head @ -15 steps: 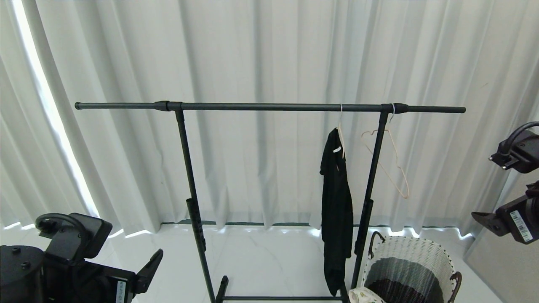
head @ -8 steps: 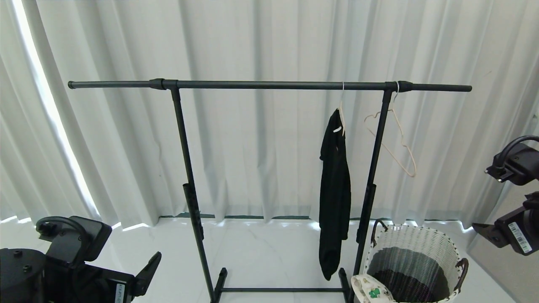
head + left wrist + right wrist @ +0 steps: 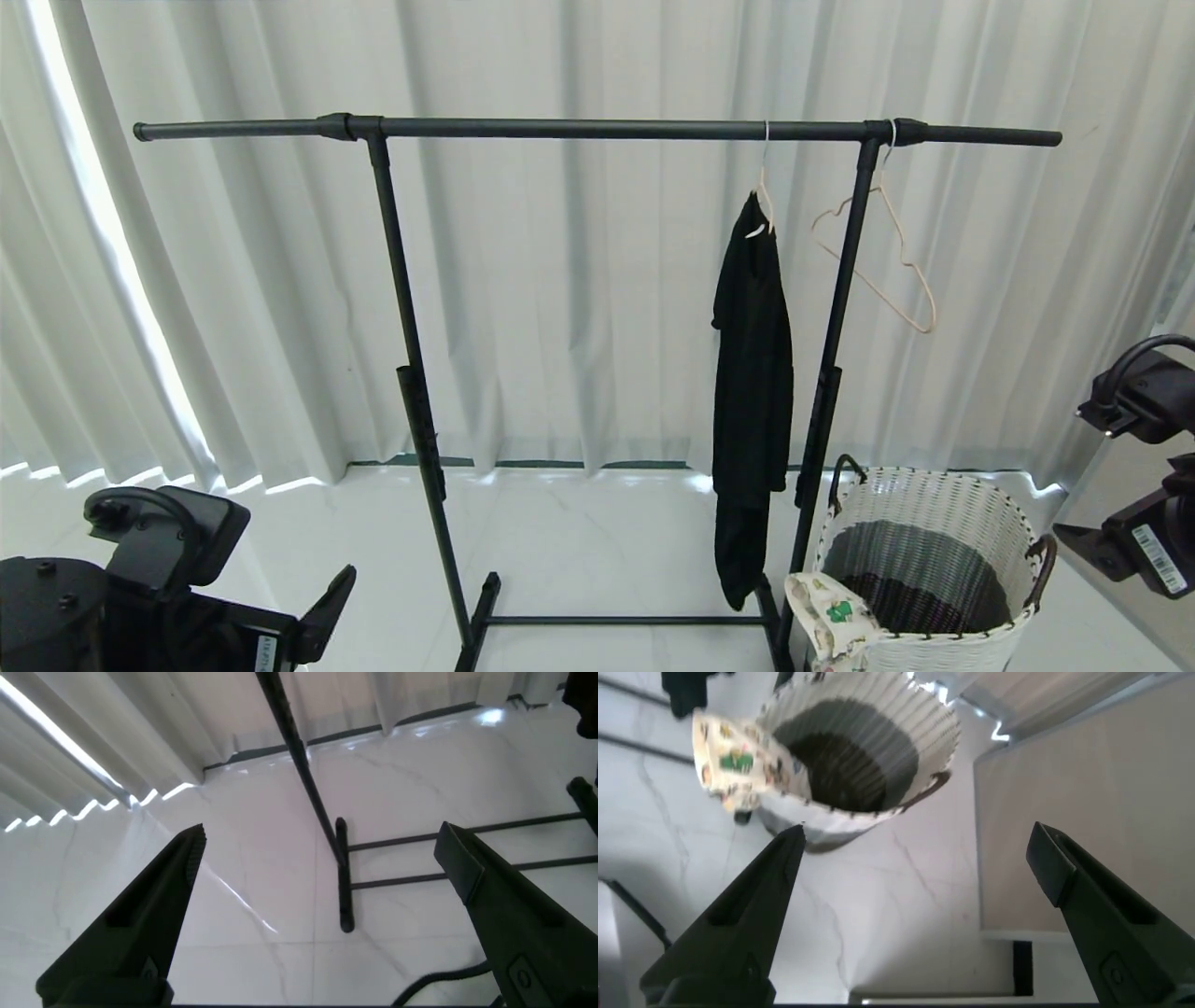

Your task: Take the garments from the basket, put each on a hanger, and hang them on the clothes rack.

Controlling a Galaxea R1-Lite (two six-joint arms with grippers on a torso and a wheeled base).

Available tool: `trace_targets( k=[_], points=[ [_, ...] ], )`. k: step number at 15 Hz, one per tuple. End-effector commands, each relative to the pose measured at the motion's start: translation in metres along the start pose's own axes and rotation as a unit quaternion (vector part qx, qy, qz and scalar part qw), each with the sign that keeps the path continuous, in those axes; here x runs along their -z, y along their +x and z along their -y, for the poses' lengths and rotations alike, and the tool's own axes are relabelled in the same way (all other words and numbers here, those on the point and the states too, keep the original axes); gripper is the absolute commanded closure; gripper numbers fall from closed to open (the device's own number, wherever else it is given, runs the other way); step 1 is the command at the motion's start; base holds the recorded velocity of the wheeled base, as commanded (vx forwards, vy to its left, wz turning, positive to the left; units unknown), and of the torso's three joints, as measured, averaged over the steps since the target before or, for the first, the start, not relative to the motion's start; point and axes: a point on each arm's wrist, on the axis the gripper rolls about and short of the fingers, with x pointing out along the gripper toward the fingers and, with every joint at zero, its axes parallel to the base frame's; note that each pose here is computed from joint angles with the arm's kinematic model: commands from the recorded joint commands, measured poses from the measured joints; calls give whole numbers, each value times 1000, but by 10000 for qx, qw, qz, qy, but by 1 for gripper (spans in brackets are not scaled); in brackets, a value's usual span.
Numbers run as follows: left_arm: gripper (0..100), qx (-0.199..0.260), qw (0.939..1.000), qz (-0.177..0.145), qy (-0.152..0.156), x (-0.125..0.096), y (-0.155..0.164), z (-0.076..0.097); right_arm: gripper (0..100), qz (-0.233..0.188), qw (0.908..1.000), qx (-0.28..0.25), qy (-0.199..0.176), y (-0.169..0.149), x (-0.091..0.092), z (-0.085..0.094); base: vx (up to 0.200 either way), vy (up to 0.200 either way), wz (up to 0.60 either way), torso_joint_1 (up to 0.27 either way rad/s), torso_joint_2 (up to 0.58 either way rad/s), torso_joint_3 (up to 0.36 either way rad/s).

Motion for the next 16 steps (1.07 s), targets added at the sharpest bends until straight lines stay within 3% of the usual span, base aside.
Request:
trace_targets(
  k=[1, 7, 10, 13, 16],
  points=[
    [0, 6, 10000, 17, -28, -1, 0, 0, 0, -89, 9999, -32, -72, 2, 5, -3, 200, 0, 0, -168, 461, 300],
    [0, 100, 9999, 2, -19, -1, 1, 1, 0, 25, 9975, -690, -115, 13, 15, -13, 200, 0, 0, -103, 312, 210],
    [0, 102, 9999, -19, -8, 0, 1, 1, 0, 34, 9942, -959, -489, 22, 22, -22, 200, 0, 0, -1, 36, 22],
    [0, 103, 9999, 31, -29, -6, 4, 2, 0, 60, 9871, -1292, -946, 42, 28, -50, 0, 0, 0, 0, 0, 0],
    [0, 102, 9999, 45, -44, -9, 6, 3, 0, -237, 9695, -1754, -1696, 61, 41, -93, 0, 0, 0, 0, 0, 0]
  ],
)
